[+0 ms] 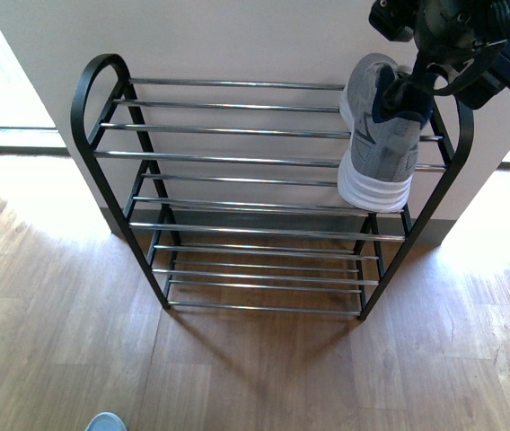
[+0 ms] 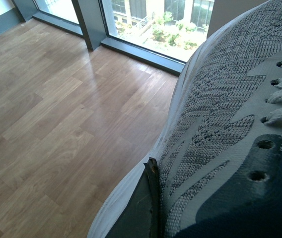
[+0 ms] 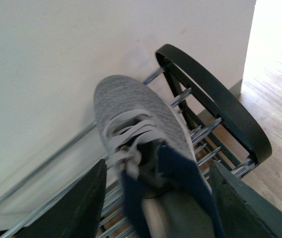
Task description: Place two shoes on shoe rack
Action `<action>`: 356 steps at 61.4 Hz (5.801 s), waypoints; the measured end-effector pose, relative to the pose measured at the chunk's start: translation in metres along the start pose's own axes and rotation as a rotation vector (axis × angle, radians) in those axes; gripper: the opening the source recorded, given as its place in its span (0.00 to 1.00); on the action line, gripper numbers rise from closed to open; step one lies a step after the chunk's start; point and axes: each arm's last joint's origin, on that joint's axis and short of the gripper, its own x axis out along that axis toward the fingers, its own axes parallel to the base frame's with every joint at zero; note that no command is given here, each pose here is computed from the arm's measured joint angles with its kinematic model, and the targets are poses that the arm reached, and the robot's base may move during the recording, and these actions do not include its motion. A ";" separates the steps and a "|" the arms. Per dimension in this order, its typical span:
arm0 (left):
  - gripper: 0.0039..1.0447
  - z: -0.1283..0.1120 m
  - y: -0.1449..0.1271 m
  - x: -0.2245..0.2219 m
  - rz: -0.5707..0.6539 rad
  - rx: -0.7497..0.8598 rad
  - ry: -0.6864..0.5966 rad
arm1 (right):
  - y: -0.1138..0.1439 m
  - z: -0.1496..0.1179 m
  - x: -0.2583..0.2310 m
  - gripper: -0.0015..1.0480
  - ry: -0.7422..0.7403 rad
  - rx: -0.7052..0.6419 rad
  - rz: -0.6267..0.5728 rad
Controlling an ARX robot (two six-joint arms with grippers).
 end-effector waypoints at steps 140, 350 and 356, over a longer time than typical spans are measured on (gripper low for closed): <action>0.01 0.000 0.000 0.000 -0.001 0.000 0.000 | -0.237 0.043 -0.194 0.02 -0.382 -0.573 0.402; 0.01 -0.026 -0.302 0.182 -0.555 -0.223 0.602 | -0.254 0.027 -0.211 0.91 -0.401 -0.571 0.410; 0.01 -0.033 -0.307 0.187 -0.555 -0.214 0.623 | -0.254 0.027 -0.211 0.91 -0.401 -0.571 0.409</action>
